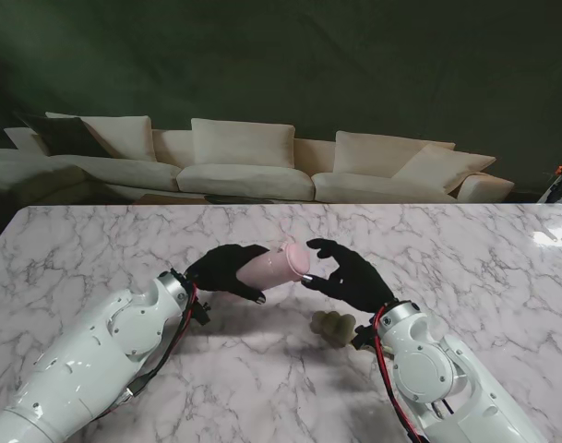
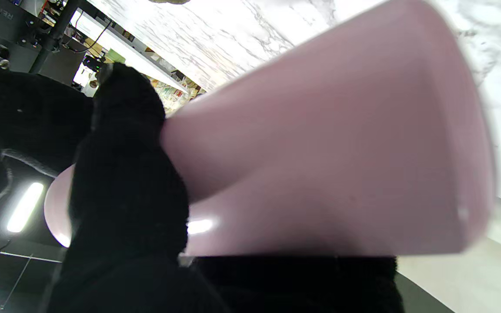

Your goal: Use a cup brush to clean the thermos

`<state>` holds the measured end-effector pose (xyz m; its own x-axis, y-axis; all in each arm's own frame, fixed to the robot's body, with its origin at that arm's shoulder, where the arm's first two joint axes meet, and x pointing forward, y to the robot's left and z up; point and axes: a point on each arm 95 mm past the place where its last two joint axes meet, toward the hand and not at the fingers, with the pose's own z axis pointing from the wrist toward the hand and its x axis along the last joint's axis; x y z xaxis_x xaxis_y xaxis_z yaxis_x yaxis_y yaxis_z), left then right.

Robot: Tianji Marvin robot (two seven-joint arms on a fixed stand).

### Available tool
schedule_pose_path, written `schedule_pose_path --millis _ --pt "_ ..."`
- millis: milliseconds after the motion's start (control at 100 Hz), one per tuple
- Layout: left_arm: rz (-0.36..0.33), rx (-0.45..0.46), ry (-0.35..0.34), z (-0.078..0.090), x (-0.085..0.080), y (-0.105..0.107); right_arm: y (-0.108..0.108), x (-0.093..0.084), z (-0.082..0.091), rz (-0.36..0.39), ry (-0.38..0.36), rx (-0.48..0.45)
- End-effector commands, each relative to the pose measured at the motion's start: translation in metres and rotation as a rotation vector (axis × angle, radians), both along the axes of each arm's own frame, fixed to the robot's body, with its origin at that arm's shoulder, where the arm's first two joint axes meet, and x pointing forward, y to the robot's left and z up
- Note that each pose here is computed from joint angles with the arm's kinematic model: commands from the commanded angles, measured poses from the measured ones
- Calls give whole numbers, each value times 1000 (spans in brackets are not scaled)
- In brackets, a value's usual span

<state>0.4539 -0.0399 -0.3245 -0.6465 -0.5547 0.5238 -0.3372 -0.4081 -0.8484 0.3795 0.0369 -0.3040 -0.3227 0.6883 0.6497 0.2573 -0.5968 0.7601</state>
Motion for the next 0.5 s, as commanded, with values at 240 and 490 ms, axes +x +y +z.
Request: schedule_pose_path --millis 240,490 --pt "-36 10 9 7 5 -16 29 -1 6 62 -6 15" --pt "-34 13 17 9 7 -20 40 2 5 83 -14 10"
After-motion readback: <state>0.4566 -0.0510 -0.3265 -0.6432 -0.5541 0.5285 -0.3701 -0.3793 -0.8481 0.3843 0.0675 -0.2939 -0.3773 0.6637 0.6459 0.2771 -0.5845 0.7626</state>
